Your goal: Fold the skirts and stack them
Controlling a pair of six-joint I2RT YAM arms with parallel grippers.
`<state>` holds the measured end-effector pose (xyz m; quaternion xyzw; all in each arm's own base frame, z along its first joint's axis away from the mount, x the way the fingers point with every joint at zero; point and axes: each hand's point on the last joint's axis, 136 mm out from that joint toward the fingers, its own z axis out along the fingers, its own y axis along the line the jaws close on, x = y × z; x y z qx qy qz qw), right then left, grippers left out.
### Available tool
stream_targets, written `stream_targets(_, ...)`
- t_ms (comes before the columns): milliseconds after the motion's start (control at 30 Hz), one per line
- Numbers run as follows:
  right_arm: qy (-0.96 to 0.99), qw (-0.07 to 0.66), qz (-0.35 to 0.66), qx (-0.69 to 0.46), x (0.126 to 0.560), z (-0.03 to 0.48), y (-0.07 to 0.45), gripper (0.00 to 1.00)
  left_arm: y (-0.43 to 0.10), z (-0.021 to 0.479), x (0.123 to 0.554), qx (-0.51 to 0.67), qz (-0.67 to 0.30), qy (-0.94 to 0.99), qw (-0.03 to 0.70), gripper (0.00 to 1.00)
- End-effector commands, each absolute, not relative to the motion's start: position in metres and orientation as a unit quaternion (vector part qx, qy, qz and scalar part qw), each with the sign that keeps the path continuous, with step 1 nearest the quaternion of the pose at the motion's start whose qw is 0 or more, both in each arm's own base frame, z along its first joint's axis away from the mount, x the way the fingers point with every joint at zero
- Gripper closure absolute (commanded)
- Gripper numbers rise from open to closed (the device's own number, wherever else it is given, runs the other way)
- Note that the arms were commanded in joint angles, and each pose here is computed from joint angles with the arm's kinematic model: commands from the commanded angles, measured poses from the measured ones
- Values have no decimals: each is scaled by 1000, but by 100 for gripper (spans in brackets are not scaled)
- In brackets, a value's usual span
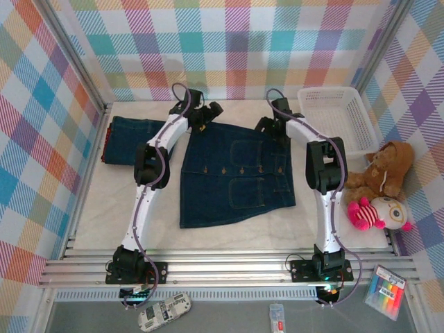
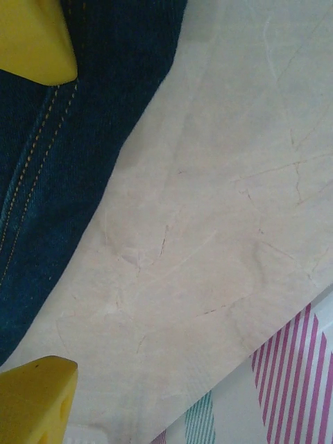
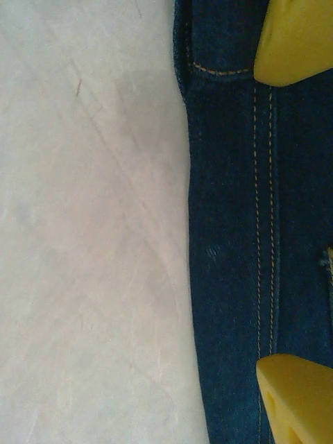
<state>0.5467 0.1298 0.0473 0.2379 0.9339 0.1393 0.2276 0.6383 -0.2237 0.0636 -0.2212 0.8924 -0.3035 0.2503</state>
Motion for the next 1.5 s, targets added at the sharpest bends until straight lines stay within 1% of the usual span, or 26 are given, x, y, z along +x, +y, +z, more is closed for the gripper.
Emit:
stream_targets(0, 944, 168, 120, 257, 528, 18, 117, 1, -197, 7, 622, -256, -265, 911, 185, 0)
stream_targets(200, 945, 159, 113, 263, 524, 14, 114, 1, -171, -5, 621, -278, -253, 910, 174, 0)
stream_targets(400, 937, 161, 163, 264, 535, 26, 131, 1, -170, 16, 638, -246, -280, 905, 205, 0)
stream_targets(600, 931, 163, 183, 270, 547, 30, 138, 1, -164, 31, 655, -224, -292, 899, 238, 0)
stream_targets(667, 929, 165, 206, 260, 552, 35, 146, 1, -163, 46, 660, -206, -287, 899, 259, 0)
stream_targets(767, 931, 172, 219, 237, 556, 54, 152, 1, -165, 83, 668, -177, -298, 892, 289, 0)
stream_targets(900, 926, 205, 236, 212, 554, 97, 154, 1, -165, 129, 664, -162, -302, 886, 313, 0)
stream_targets(1000, 917, 229, 257, 200, 540, 127, 156, 1, -165, 156, 654, -166, -307, 884, 310, 0)
stream_targets(1133, 911, 240, 279, 186, 507, 152, 155, 1, -177, 186, 632, -160, -326, 883, 296, 0)
stream_targets(1367, 916, 224, 277, 186, 426, 154, 141, 1, -199, 216, 580, -161, -363, 873, 283, 0)
stream_targets(1467, 926, 205, 247, 198, 384, 140, 126, 1, -193, 222, 548, -184, -367, 865, 289, 0)
